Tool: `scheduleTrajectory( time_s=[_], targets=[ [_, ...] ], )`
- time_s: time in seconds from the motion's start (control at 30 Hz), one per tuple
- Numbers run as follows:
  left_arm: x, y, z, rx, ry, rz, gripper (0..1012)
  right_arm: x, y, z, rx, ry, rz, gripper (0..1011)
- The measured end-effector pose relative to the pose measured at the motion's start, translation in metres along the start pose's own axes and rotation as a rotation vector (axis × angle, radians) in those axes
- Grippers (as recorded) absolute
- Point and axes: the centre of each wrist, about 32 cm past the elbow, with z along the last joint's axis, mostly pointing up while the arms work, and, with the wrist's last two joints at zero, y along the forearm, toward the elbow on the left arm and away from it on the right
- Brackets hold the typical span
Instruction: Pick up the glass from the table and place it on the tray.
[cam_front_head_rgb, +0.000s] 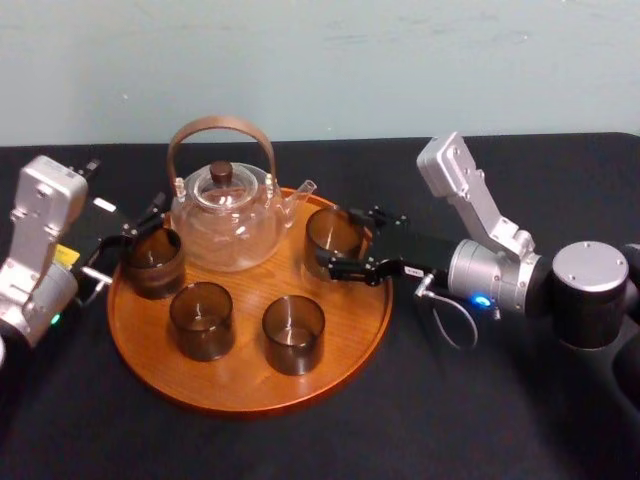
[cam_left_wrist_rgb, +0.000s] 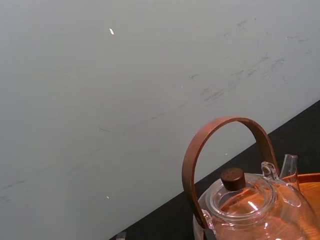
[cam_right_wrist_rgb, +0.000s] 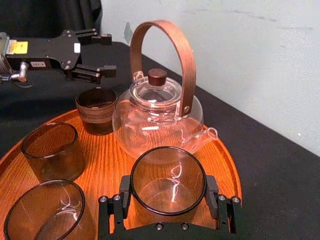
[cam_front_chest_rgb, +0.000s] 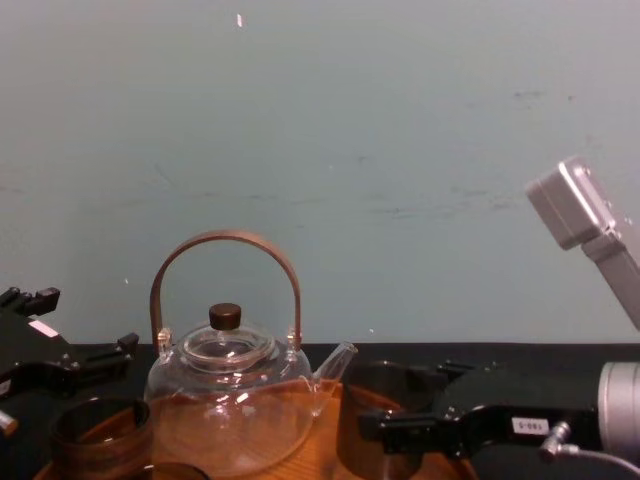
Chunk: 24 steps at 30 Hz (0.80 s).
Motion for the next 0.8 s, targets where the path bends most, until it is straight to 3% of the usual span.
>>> scheduleTrajectory(
  time_s=[0.8],
  targets=[
    [0.0,0.0,0.0,0.0,0.0,0.0,1001,-0.0024,0.006,-0.014,-0.036,-0.013,-0.018,898]
  ],
)
